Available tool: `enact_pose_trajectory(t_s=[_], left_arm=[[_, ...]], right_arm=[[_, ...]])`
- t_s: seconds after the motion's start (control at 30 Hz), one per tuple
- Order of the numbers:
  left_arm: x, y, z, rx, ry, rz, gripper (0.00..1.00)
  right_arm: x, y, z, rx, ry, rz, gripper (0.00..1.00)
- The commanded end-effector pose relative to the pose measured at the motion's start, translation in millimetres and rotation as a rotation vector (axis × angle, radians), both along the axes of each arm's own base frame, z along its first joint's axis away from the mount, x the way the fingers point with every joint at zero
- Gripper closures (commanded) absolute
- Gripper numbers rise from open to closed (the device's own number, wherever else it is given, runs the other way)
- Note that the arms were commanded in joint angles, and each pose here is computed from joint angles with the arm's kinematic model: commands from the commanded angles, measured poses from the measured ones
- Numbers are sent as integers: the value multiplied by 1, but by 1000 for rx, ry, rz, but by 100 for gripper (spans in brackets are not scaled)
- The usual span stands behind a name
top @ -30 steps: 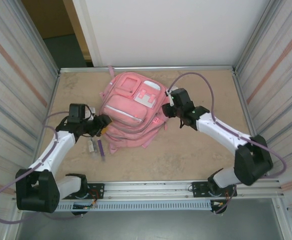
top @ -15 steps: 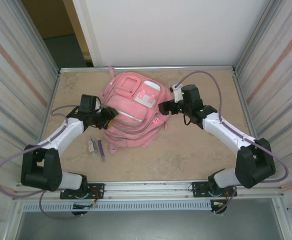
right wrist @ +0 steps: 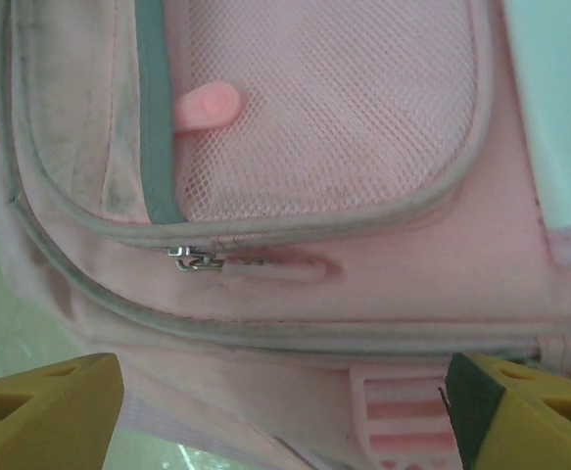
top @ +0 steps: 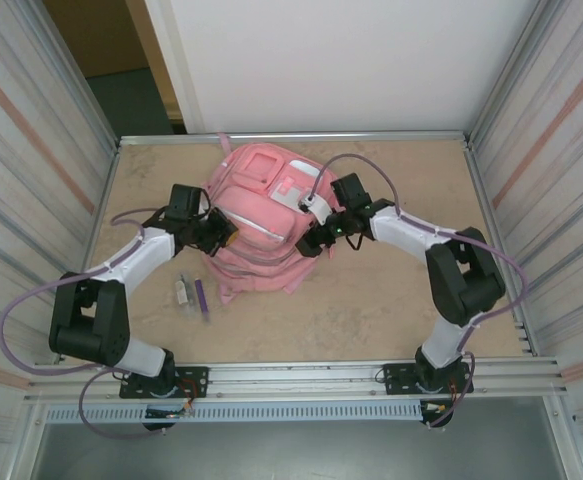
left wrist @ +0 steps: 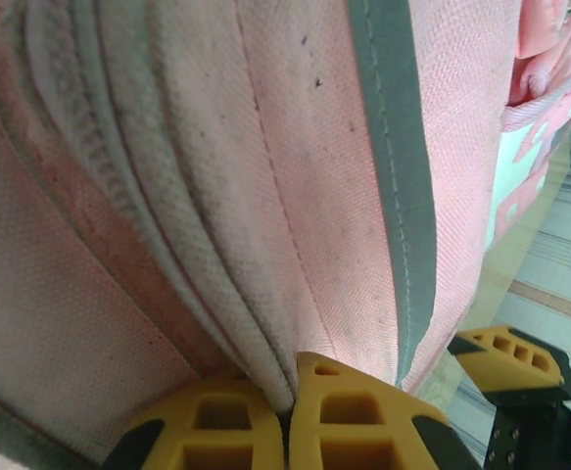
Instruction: Pack books, pencil case, and school supplies into a backpack
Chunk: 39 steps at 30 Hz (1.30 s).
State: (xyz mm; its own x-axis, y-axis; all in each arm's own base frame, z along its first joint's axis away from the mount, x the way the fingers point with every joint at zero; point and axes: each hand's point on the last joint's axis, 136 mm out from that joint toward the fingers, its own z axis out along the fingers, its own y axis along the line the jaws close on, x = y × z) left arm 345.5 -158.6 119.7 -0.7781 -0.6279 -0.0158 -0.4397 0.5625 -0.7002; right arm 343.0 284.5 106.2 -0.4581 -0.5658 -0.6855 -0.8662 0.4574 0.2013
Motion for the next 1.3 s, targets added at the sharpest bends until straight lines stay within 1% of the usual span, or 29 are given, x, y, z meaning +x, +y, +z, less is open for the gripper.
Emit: enact_pose_trajectory(t_s=[0.0, 0.13, 0.27, 0.3, 0.33, 0.4, 0.47, 0.53, 0.6, 0.77, 0.9, 1.0, 1.17, 1.27], left_arm=[[7, -13, 40, -88, -84, -33, 100], [6, -22, 47, -134, -71, -64, 99], [6, -22, 52, -156, -78, -44, 99], [6, -21, 53, -149, -87, -42, 99], [7, -20, 53, -142, -89, -38, 99], [6, -18, 51, -136, -84, -24, 98], [7, -20, 48, -156, -78, -13, 99], [7, -23, 45, -170, -78, -21, 98], [6, -26, 41, -167, -66, -24, 98], [6, -30, 39, -177, -73, -19, 96], [6, -29, 36, -172, -69, -3, 95], [7, -31, 36, -172, -80, -6, 95], [6, -33, 30, -162, -75, 7, 95], [8, -37, 27, -153, -77, -3, 95]], right_arm=[[-8, 11, 7, 30, -24, 178, 14], [-1, 21, -1, 13, -71, 238, 16], [-9, 32, -10, -17, -101, 297, 22], [-9, 34, -10, -16, -113, 302, 28], [-8, 34, -11, -16, -121, 301, 36], [-6, 33, -7, -10, -128, 283, 56], [-6, 30, -1, 13, -123, 253, 71], [-8, 27, 4, 31, -112, 231, 79], [-13, 25, 7, 37, -61, 200, 85], [-45, 35, 7, 68, 99, 211, 91], [-64, 46, 8, 65, 188, 207, 97], [-73, 51, 9, 72, 301, 179, 97], [-80, 60, 14, 34, 601, 75, 93], [-90, 79, 25, 101, 720, 106, 93]])
